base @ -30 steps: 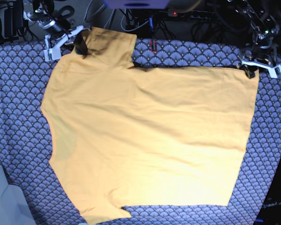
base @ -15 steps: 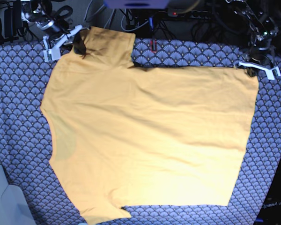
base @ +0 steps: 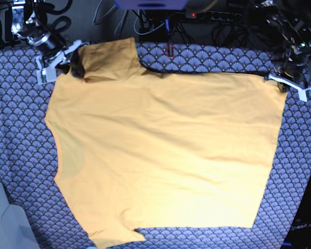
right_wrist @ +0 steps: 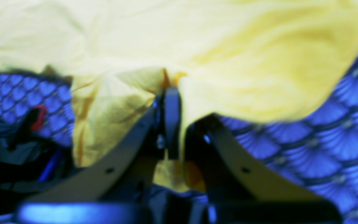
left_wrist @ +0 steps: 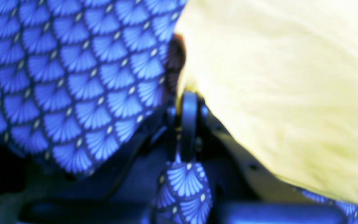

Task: Fold the T-shirt properly
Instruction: 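Lift the shoulder edge and pull it across the shirt toward the hem, then lower the folded shoulder edge onto the shirt and open both grippers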

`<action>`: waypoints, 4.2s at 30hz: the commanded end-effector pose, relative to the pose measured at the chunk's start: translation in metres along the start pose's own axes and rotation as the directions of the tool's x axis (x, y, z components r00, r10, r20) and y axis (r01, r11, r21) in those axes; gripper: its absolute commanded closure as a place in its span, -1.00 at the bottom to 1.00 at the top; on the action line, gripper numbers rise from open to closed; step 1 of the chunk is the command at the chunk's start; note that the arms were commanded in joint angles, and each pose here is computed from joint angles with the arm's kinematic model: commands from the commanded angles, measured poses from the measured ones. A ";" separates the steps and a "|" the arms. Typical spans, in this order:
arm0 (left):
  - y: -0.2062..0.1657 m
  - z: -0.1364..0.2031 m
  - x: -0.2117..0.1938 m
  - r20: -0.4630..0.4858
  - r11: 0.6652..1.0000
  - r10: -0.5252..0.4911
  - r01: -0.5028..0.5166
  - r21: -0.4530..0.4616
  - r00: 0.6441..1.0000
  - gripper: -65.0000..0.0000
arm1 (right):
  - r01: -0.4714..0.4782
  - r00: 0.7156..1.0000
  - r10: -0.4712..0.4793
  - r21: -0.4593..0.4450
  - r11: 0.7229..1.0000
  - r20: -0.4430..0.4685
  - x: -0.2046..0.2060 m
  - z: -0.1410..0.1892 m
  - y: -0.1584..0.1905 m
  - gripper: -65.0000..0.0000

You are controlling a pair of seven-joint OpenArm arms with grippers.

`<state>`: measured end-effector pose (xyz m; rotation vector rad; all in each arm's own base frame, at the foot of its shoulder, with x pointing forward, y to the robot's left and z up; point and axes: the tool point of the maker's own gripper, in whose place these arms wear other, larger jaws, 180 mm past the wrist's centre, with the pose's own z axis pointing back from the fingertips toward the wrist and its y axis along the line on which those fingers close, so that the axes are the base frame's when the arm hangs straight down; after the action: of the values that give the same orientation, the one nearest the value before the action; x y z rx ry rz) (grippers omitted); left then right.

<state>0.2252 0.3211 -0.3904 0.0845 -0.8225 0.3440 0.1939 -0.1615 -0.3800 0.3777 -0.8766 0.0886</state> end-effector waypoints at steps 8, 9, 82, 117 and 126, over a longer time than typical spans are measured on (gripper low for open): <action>0.005 -0.003 0.051 0.105 1.000 -0.014 0.013 0.013 0.994 1.00 | -0.051 0.995 0.056 -0.063 0.997 0.086 0.053 -0.002 -0.030 1.00; 0.005 -0.004 0.055 0.113 1.000 -0.010 0.009 0.014 0.994 1.00 | -0.056 0.994 0.062 -0.064 0.996 0.088 0.057 -0.004 -0.030 1.00; -0.090 -0.101 0.180 0.215 0.904 -0.413 0.426 -0.021 0.885 1.00 | -0.211 0.977 0.213 -0.079 0.974 0.019 0.179 -0.115 -0.067 1.00; -0.094 -0.118 0.192 0.289 0.924 -0.348 0.378 -0.054 0.892 1.00 | -0.215 0.977 0.215 -0.052 0.975 -0.018 0.197 -0.143 -0.067 1.00; -0.075 -0.115 0.198 0.295 0.941 -0.315 0.337 -0.026 0.902 1.00 | -0.213 0.977 0.212 -0.049 0.976 -0.027 0.191 -0.144 -0.066 1.00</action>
<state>0.4426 0.3179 -0.3470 0.1766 -1.0155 -0.0266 0.4247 -0.1827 -0.3570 0.2363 -0.8315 0.2620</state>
